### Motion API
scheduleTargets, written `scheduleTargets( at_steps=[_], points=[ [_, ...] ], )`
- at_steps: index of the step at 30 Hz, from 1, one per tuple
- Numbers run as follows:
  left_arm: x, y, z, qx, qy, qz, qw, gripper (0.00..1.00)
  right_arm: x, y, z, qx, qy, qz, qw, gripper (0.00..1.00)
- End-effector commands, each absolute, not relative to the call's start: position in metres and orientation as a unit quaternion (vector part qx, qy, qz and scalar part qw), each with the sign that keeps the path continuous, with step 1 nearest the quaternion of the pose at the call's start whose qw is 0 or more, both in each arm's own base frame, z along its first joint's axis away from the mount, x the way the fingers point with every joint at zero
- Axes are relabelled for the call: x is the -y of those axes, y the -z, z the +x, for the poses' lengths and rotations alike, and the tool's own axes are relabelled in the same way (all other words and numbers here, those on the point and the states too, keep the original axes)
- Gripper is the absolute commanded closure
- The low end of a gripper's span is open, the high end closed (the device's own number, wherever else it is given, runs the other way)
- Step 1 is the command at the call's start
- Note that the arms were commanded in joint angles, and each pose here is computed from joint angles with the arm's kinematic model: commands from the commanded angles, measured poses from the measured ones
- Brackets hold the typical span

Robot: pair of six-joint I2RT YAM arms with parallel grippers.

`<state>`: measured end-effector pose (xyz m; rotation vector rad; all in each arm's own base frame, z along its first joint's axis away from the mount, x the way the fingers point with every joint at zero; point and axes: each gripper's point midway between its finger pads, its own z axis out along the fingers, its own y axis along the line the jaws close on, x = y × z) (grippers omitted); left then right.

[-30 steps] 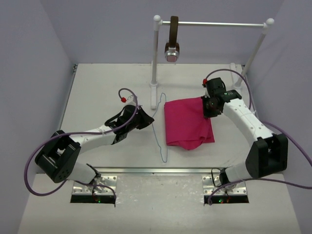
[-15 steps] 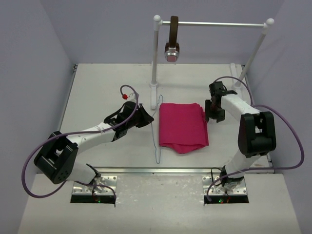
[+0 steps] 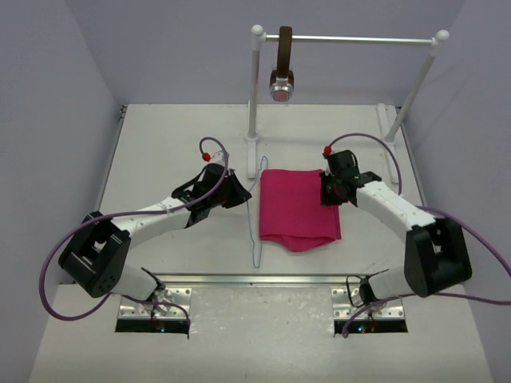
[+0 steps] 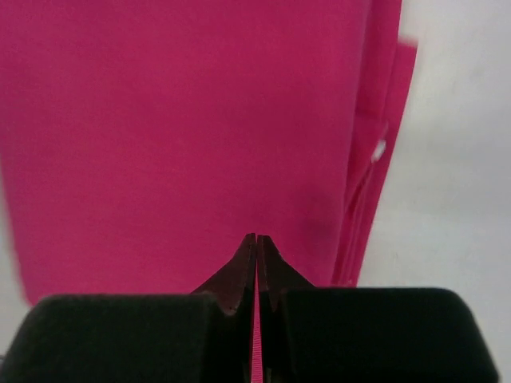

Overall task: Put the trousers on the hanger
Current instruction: Place the trousers on the hanger, then place the hanger at the clothesline.

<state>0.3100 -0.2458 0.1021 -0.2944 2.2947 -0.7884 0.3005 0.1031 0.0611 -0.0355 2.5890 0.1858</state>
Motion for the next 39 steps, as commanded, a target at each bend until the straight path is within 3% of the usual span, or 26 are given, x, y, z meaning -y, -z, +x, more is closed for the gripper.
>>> scheduleTargets(
  at_steps=[1, 3, 5, 7, 15, 19, 23, 29, 32, 34, 36, 38, 39],
  points=[
    [0.239, -0.108, 0.317, -0.884, 0.285, -0.124, 0.35, 1.0, -0.077, -0.014, 0.311, -0.976, -0.017, 0.047, 0.213, 1.0],
    [0.235, -0.105, 0.313, -0.889, 0.273, -0.129, 0.344, 1.0, -0.062, 0.007, 0.295, -0.981, -0.025, 0.095, 0.165, 1.0],
    [0.231, -0.107, 0.313, -0.888, 0.269, -0.132, 0.349, 1.0, -0.067, 0.015, 0.283, -0.978, -0.064, 0.112, 0.166, 0.99],
    [0.231, -0.106, 0.313, -0.888, 0.269, -0.13, 0.349, 1.0, -0.08, 0.011, 0.278, -0.975, -0.101, 0.101, 0.17, 0.91],
    [0.238, -0.11, 0.308, -0.886, 0.289, -0.12, 0.341, 1.0, -0.093, -0.114, 0.355, -0.933, -0.117, 0.06, 0.334, 0.76],
    [0.246, -0.111, 0.304, -0.887, 0.301, -0.108, 0.334, 1.0, -0.083, -0.078, 0.391, -0.955, -0.062, 0.039, 0.288, 0.74],
    [0.242, -0.113, 0.304, -0.889, 0.291, -0.113, 0.336, 1.0, -0.061, -0.01, 0.366, -0.982, -0.022, 0.065, 0.175, 0.78],
    [0.237, -0.125, 0.307, -0.886, 0.282, -0.114, 0.35, 1.0, -0.044, 0.002, 0.351, -0.977, -0.017, 0.099, 0.186, 0.74],
    [0.238, -0.128, 0.304, -0.885, 0.288, -0.109, 0.348, 1.0, -0.026, -0.01, 0.364, -0.97, -0.008, 0.137, 0.2, 0.66],
    [0.239, -0.128, 0.302, -0.886, 0.291, -0.101, 0.346, 1.0, -0.019, -0.037, 0.379, -0.96, -0.02, 0.157, 0.229, 0.54],
    [0.239, -0.131, 0.301, -0.886, 0.291, -0.096, 0.348, 1.0, -0.036, -0.073, 0.389, -0.954, -0.038, 0.127, 0.268, 0.51],
    [0.244, -0.138, 0.298, -0.883, 0.304, -0.092, 0.346, 1.0, -0.065, -0.125, 0.385, -0.94, -0.029, 0.05, 0.335, 0.39],
    [0.246, -0.142, 0.298, -0.882, 0.307, -0.091, 0.346, 1.0, -0.097, -0.14, 0.374, -0.934, -0.026, -0.002, 0.356, 0.26]
  ],
)
